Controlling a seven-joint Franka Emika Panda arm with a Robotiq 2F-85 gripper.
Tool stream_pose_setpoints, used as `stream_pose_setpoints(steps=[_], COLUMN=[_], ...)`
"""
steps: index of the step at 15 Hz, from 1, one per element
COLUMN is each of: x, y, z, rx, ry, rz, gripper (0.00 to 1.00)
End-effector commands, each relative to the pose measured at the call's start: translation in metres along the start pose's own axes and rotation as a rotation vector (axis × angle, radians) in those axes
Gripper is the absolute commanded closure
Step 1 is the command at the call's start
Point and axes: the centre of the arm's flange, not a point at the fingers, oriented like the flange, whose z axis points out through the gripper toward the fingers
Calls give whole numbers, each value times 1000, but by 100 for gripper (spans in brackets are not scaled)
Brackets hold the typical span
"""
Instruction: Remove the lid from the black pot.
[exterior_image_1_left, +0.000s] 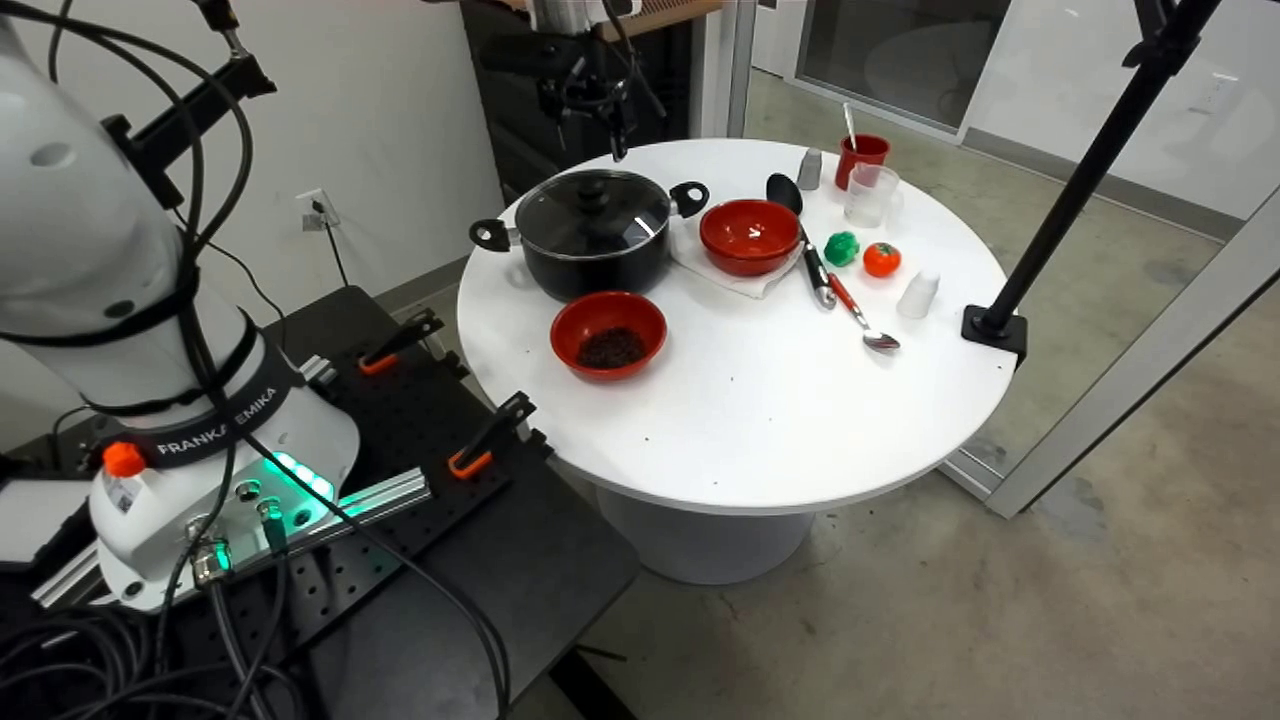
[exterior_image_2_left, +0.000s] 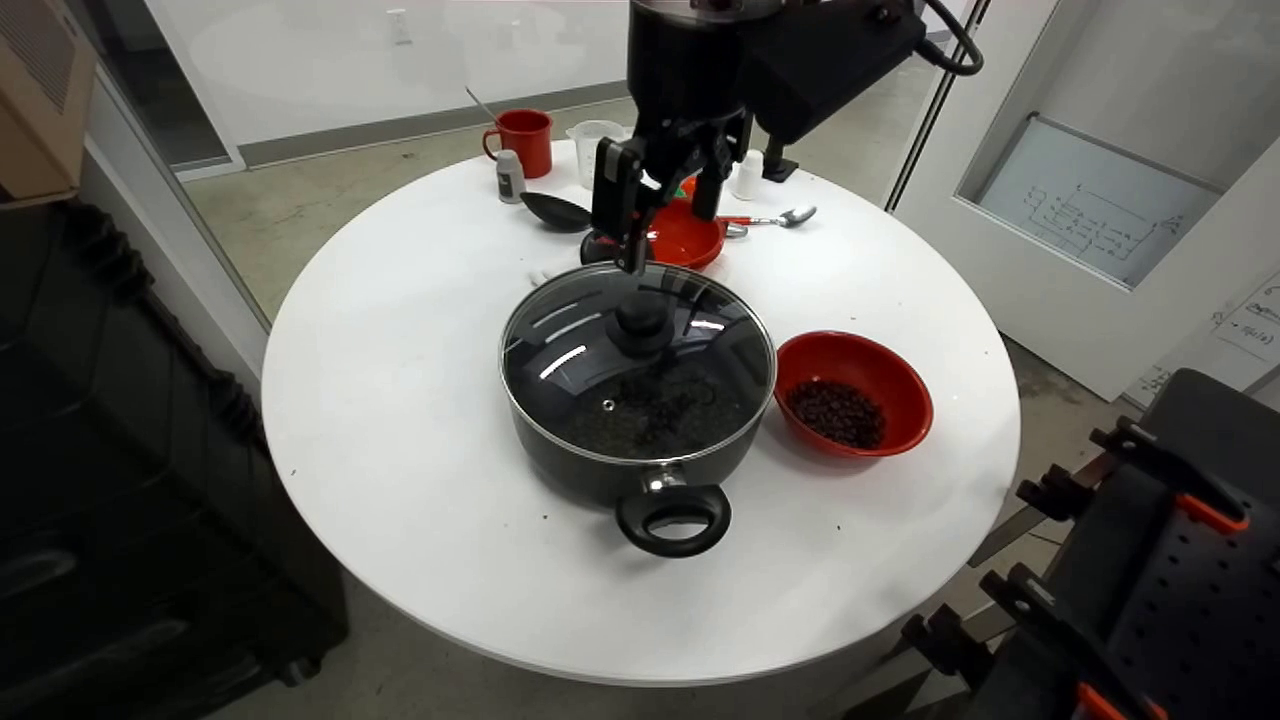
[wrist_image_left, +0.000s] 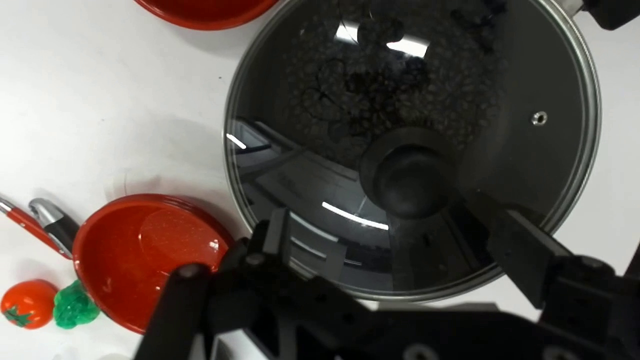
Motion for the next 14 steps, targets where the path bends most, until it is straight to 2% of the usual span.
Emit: stream_pose_setpoints(steps=[1, 8, 14], x=[2, 10, 16], y=[-2, -7, -24], z=[13, 38, 58], rx=[-8, -21, -31], ry=[-1, -22, -19], rz=[11, 28, -4], gripper=[0, 0, 0])
